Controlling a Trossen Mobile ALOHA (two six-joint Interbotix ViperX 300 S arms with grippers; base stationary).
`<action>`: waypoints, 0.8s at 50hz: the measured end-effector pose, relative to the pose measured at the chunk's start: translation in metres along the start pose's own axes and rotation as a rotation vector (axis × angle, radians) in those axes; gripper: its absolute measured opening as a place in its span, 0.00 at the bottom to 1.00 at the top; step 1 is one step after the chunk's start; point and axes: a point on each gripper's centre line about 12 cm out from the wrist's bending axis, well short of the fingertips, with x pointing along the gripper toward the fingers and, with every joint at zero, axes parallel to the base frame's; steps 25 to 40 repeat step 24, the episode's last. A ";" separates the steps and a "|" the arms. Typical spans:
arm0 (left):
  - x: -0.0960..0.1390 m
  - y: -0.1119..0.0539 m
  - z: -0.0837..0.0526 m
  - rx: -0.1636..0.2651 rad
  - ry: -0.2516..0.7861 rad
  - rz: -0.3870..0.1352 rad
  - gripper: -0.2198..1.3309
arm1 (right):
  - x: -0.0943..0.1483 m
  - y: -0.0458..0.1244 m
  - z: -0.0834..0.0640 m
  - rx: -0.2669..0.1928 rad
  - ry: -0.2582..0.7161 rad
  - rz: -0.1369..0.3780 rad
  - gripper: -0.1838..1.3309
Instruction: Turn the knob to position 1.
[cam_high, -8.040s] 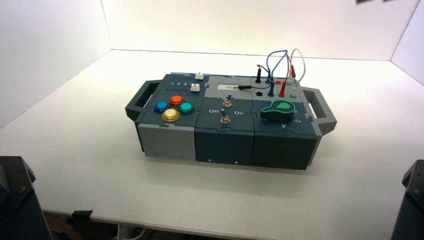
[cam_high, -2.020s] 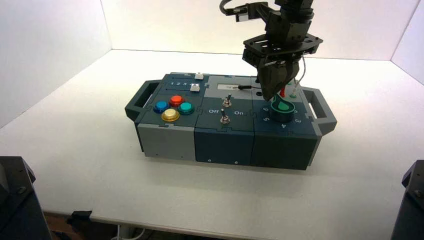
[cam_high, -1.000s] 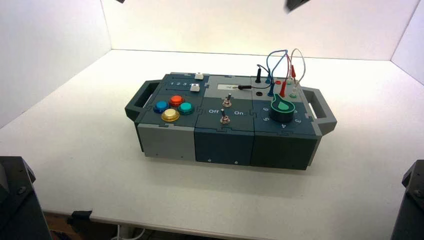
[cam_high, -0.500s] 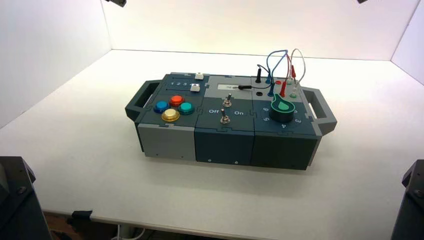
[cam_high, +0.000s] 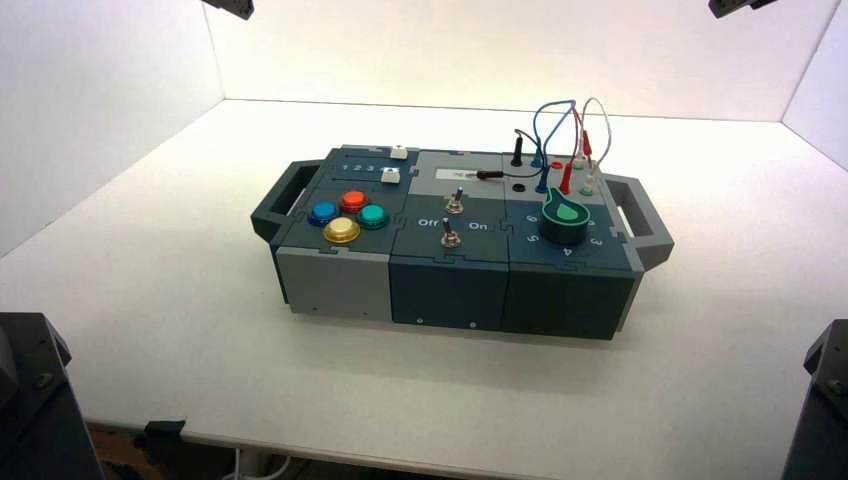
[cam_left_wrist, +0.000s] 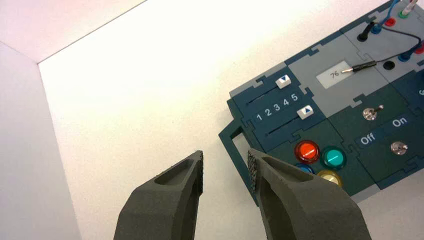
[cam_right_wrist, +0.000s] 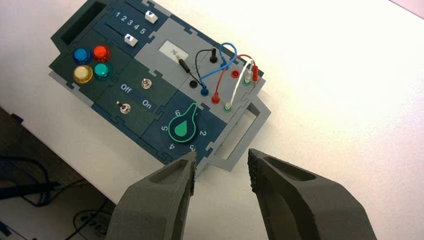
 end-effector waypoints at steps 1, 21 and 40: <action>0.000 0.000 0.000 0.000 0.000 0.000 0.76 | 0.000 0.000 0.000 0.001 -0.002 0.001 0.82; 0.000 0.000 -0.001 0.002 0.000 0.000 0.76 | -0.001 0.001 -0.001 0.006 0.008 0.009 0.82; 0.000 0.000 -0.001 0.002 -0.002 0.000 0.76 | -0.001 0.001 -0.001 0.005 0.011 0.008 0.82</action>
